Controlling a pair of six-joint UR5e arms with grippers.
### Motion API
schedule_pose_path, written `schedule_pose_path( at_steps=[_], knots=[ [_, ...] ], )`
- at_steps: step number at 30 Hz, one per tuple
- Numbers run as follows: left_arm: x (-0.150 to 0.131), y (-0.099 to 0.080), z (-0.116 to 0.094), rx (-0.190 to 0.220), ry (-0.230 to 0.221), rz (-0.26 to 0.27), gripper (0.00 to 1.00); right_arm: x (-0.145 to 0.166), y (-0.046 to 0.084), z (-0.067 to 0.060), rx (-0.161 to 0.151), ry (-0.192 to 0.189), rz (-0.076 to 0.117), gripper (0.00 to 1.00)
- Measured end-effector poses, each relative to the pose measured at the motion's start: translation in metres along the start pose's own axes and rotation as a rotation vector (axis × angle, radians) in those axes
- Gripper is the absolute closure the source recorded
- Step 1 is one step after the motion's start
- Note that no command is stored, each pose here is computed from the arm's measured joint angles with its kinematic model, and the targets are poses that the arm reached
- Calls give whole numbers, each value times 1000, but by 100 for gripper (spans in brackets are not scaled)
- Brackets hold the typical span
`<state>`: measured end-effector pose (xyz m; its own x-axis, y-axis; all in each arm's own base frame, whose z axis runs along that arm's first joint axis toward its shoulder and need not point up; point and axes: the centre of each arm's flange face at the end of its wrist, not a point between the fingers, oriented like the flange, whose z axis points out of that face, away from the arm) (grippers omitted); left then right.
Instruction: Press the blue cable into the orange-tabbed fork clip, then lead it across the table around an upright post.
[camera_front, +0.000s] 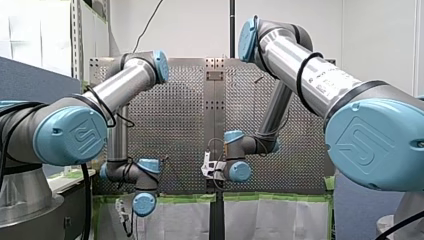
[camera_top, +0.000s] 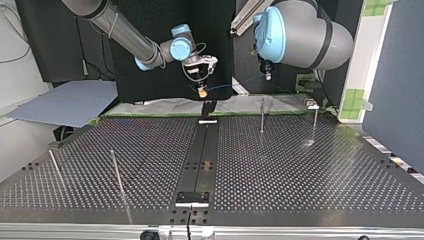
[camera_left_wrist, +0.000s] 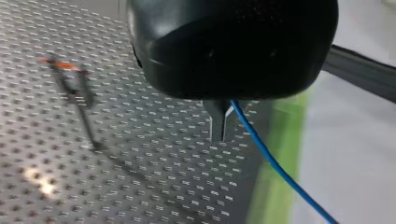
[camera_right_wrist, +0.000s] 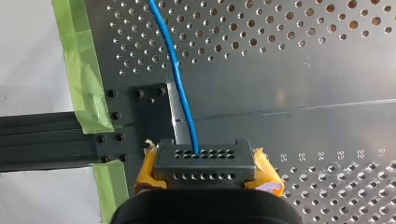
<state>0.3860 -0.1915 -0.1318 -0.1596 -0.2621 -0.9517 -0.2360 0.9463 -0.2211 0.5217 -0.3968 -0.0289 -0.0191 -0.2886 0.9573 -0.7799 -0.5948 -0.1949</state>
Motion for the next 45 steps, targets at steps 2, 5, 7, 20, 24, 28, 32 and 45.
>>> schedule_pose_path(
  at_steps=[2,5,7,20,24,28,32,45],
  knots=[
    [10,6,-7,-4,26,26,100,0,1,1,-2,0,0,100],
    [11,9,-16,3,38,40,100,1,3,1,-4,1,1,100],
    [9,10,-20,6,39,42,100,1,4,2,-5,3,1,100],
    [-25,-11,-26,88,35,76,100,-8,8,9,-11,-6,-1,100],
    [-40,-21,-20,115,16,61,100,-26,12,11,-17,-34,-4,100],
    [-55,-26,-14,119,1,43,100,-43,14,13,-20,-58,-4,100],
    [-61,-28,-10,114,-5,31,100,-44,15,17,-21,-58,-4,100],
    [-70,-32,17,88,-12,-5,100,-36,14,27,-18,-50,-7,100]
  ],
)
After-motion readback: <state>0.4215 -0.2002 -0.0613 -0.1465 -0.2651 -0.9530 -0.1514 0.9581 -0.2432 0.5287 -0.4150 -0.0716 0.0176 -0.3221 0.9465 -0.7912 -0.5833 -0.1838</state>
